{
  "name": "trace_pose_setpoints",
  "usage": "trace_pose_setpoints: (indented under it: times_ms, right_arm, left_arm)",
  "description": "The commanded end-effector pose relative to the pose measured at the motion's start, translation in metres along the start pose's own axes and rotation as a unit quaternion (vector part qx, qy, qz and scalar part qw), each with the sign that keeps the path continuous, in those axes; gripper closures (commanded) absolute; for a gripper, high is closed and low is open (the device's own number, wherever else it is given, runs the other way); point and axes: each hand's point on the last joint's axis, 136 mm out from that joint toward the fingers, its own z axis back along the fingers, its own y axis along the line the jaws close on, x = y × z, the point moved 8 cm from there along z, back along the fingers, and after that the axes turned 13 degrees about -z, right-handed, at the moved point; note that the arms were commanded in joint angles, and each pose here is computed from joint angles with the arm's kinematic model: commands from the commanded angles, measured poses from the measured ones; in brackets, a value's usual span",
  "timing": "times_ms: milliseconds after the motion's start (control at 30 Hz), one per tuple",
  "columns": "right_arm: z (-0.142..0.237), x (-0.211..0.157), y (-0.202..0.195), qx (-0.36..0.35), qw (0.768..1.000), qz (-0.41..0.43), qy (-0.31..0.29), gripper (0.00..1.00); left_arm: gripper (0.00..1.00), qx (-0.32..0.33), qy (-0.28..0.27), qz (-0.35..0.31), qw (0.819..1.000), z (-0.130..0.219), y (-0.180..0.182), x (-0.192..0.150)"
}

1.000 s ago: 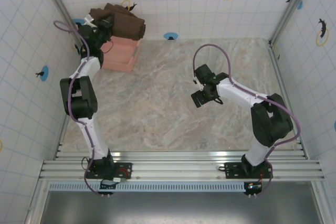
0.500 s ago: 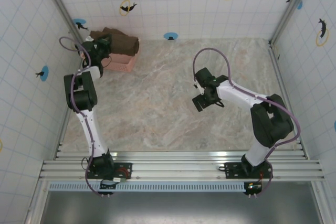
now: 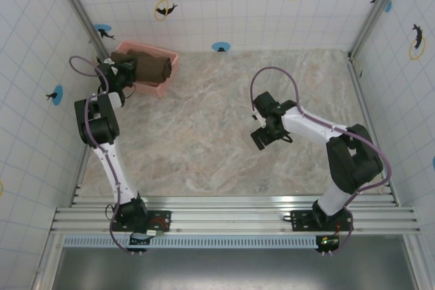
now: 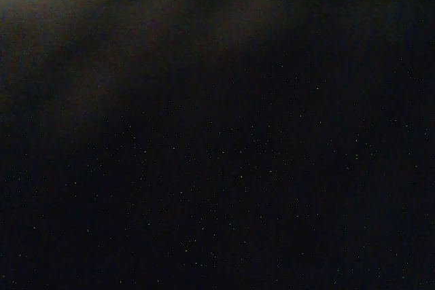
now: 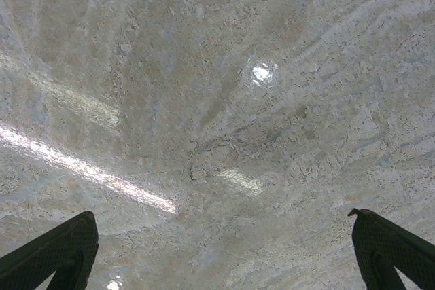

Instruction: Roll up the long pants

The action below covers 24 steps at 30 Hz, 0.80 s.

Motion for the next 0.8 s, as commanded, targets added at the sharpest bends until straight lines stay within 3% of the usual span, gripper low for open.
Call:
trace_pose_setpoints:
  times_ms: [0, 367, 467, 567, 767]
  right_arm:
    - [0.004, 0.004, 0.006, 0.005, 1.0, 0.011, 0.004, 0.01]
    - [0.009, 0.018, 0.015, 0.004, 1.0, 0.022, -0.002, 0.01]
    - [0.013, 0.019, 0.016, 0.002, 1.0, 0.02, -0.009, 0.01]
    - [0.014, 0.018, 0.016, 0.001, 1.0, 0.017, -0.011, 0.01]
    - [0.011, 0.014, 0.016, -0.001, 1.0, 0.011, -0.009, 0.01]
  left_arm:
    - [1.0, 0.013, 0.016, -0.045, 0.999, 0.013, -0.001, 0.015]
    - [1.0, 0.15, 0.139, -0.089, 0.975, 0.018, 0.013, 0.024]
    - [1.0, 0.162, 0.157, -0.09, 0.97, 0.02, 0.013, 0.025]
    - [1.0, 0.187, 0.186, -0.079, 0.961, 0.018, 0.038, 0.011]
    - [1.0, 0.197, 0.199, -0.077, 0.957, 0.024, 0.049, 0.009]
